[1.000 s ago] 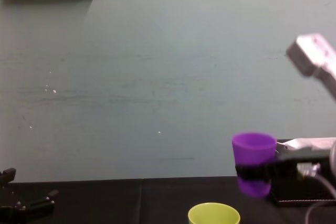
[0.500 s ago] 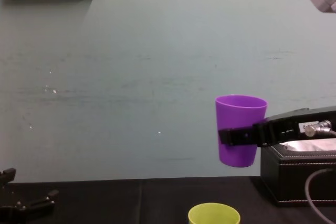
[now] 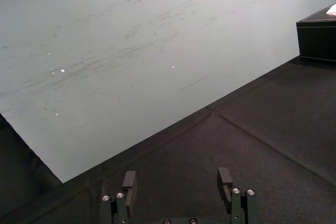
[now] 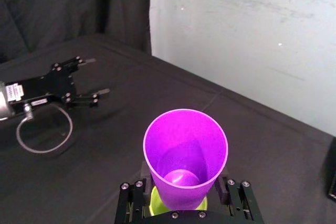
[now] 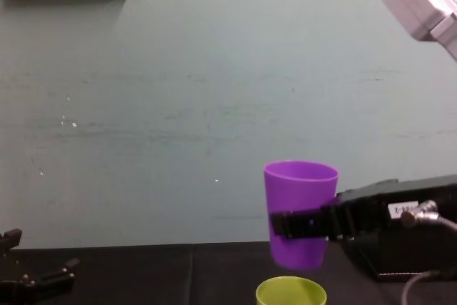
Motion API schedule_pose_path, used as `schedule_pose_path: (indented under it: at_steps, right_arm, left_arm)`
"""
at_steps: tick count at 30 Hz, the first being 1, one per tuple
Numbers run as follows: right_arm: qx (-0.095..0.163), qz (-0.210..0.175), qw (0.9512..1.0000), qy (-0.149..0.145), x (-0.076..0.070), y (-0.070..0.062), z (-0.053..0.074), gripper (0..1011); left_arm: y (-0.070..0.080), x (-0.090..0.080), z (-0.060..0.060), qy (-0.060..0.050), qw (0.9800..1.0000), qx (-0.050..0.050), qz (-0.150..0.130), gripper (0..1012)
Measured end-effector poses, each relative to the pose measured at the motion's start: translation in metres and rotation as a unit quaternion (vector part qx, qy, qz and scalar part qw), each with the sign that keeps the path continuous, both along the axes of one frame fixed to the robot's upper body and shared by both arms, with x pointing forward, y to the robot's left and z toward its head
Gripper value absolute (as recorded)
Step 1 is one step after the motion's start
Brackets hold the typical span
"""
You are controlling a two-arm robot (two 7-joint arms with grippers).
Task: Stack the three plastic cups sequentially using one hand.
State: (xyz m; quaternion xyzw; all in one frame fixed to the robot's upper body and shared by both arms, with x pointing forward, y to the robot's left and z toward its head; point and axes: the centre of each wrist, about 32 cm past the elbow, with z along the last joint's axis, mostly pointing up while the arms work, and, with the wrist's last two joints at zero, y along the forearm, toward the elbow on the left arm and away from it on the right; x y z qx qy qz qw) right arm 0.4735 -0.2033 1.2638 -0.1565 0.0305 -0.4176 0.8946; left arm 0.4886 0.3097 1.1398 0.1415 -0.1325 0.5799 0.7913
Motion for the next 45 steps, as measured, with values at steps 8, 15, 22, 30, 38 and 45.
schedule_pose_path:
  at_steps: [8, 15, 22, 30, 38, 45]
  right_arm:
    - [0.001, 0.008, 0.9999, 0.010, -0.004, 0.003, -0.006, 707]
    - [0.000, 0.006, 0.9999, 0.014, -0.003, 0.003, -0.011, 707]
    - [0.002, 0.005, 0.9998, 0.017, -0.001, 0.003, -0.014, 707]
    - [0.003, 0.006, 0.9998, 0.021, 0.002, 0.006, -0.017, 707]
    - [0.001, 0.003, 0.9997, 0.024, 0.003, 0.005, -0.019, 707]
    - [-0.001, 0.001, 0.9997, 0.025, 0.004, 0.005, -0.020, 707]
  left_arm:
    - [0.000, 0.000, 0.000, 0.000, 1.0000, 0.000, 0.000, 1000]
    - [0.000, 0.000, 0.000, 0.000, 1.0000, 0.000, 0.000, 1000]
    - [0.000, 0.000, 0.000, 0.000, 1.0000, 0.000, 0.000, 1000]
    - [0.000, 0.000, 0.000, 0.000, 1.0000, 0.000, 0.000, 1000]
    - [0.000, 0.000, 0.000, 0.000, 1.0000, 0.000, 0.000, 1000]
    - [0.000, 0.000, 0.000, 0.000, 1.0000, 0.000, 0.000, 1000]
